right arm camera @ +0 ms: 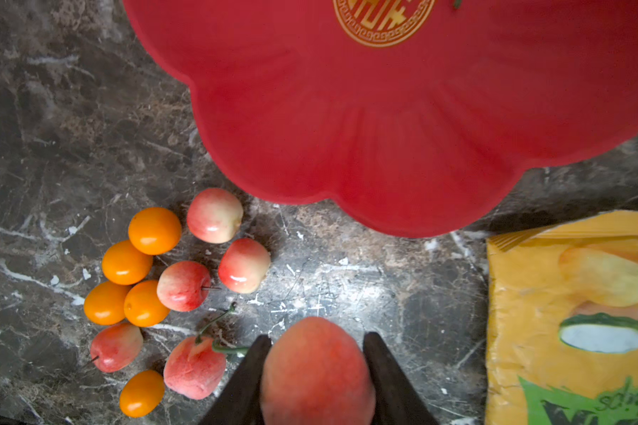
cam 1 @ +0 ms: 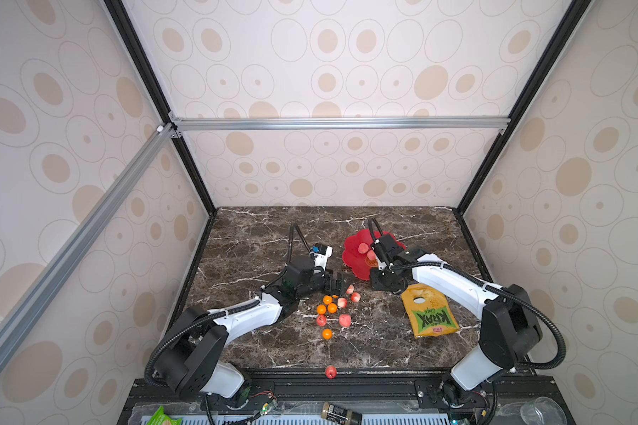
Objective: Arrange fruit in a fruit bowl
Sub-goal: Place the fruit in the fruit bowl.
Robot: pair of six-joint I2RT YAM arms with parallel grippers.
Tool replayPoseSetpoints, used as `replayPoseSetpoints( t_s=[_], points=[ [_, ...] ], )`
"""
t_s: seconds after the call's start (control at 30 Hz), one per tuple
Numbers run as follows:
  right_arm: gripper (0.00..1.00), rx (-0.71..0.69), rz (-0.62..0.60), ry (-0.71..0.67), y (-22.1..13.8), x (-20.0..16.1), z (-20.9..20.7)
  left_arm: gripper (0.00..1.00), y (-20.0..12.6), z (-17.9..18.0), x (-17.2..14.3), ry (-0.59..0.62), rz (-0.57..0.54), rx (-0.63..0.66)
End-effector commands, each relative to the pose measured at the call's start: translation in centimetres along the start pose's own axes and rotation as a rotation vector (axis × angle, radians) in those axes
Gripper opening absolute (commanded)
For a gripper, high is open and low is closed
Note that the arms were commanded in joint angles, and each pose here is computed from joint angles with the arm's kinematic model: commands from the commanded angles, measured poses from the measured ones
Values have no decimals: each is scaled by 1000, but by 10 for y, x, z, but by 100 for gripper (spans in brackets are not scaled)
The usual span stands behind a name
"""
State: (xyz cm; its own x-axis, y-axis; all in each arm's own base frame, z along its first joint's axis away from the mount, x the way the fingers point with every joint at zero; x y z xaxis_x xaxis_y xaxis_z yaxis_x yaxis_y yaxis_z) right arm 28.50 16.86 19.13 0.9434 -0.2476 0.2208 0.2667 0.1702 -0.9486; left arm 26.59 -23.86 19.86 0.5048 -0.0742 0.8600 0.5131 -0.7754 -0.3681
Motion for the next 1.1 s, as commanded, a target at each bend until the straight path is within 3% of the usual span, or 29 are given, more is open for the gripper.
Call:
replayPoseSetpoints(
  t_s=[0.0, 0.53, 1.07],
  points=[
    [41, 3, -11, 0, -4, 17, -3, 99, 13, -7, 23, 63, -56, -33],
    [41, -38, -10, 48, 28, 103, -25, 99, 82, 5, 49, 107, -24, -61],
    [42, -48, 49, 55, 73, 141, -39, 99, 104, 11, 48, 99, -2, -68]
  ],
)
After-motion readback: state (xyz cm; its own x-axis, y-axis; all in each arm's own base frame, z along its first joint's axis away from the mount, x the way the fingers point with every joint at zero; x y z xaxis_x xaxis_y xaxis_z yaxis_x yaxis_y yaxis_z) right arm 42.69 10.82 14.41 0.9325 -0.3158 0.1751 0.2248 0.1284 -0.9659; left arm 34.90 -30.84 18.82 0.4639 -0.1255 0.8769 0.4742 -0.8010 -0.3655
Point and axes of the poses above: each gripper's point midway between its finger pads, its own y axis out along the fingers, its own z axis along the line the jaws close on, x = y × z, the point moved 9 cm from there along -y, back along the fingers, and after that the axes turned 13 degrees about y, right-handed, at the moved point
